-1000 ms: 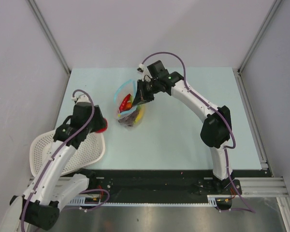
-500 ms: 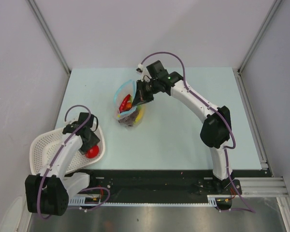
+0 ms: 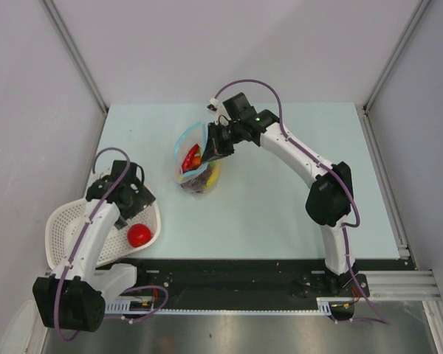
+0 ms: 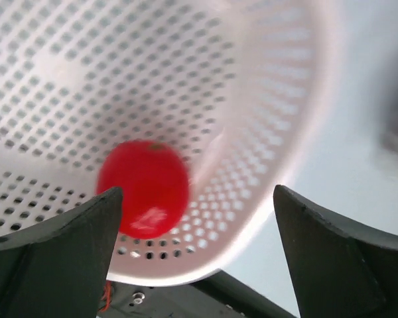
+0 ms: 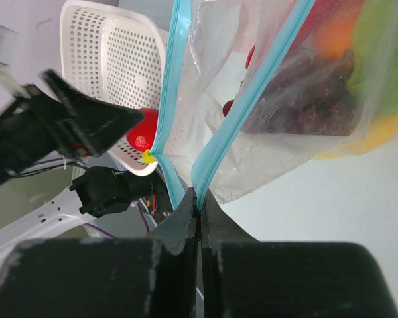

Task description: Open the zip-top bag and remove the fake food

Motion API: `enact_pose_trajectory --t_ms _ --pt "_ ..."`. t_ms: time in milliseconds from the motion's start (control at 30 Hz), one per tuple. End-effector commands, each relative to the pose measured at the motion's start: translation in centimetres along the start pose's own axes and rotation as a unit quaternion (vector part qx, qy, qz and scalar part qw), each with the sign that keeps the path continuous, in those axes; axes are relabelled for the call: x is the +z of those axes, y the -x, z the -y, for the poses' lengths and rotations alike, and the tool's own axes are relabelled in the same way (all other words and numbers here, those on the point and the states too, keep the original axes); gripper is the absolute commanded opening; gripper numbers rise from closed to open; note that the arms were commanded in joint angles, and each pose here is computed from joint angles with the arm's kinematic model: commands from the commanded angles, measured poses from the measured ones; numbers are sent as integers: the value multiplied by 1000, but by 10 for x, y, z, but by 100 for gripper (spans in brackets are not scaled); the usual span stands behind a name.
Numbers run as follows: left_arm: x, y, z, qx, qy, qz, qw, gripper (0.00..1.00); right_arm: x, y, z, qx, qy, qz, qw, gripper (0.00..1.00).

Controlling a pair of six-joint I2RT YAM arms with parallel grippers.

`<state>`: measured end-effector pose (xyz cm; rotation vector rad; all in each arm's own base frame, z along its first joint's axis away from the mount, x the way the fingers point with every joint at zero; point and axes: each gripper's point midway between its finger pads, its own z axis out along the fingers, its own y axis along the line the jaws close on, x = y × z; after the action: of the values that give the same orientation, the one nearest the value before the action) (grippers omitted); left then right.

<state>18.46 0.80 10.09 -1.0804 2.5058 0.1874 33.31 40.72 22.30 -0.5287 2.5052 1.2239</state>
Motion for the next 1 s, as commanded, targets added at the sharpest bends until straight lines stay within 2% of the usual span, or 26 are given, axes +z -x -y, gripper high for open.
enact_pose_trajectory --t_ms 0,33,67,100,167,233,267,300,367,400,500,567,667,967 --pt "-55 43 71 61 -189 52 979 92 -26 11 -33 -36 25 27 999 0" --pt "-66 48 87 78 -239 66 966 88 -26 11 -34 -37 24 28 999 0" --pt "-85 38 111 97 -322 49 941 82 -26 11 -33 -37 24 28 999 0" --pt "-103 50 133 104 -381 84 915 76 -26 11 -32 -36 23 27 999 0" --pt "-125 40 159 141 -444 77 882 73 -25 11 -32 -36 24 26 999 0" --pt "-144 39 184 179 -478 98 854 66 -26 11 -33 -36 24 26 999 0" --pt "-149 39 191 189 -485 103 847 64 -26 11 -34 -37 24 27 999 0" --pt "-157 43 198 195 -491 111 842 57 -26 11 -34 -35 25 26 999 0" --pt "-148 39 211 215 -479 100 845 51 -27 11 -34 -35 25 26 999 0" --pt "-152 43 217 226 -480 108 841 45 -27 11 -35 -36 26 27 999 0" --pt "-141 40 233 252 -466 92 843 39 -27 10 -36 -35 27 26 999 0" --pt "-125 40 242 258 -446 75 854 36 -29 12 -37 -35 26 29 999 0" --pt "-104 40 251 267 -417 57 867 35 -30 12 -39 -36 26 31 999 0" --pt "-59 36 274 311 -359 28 880 36 -31 11 -40 -34 25 32 999 0"
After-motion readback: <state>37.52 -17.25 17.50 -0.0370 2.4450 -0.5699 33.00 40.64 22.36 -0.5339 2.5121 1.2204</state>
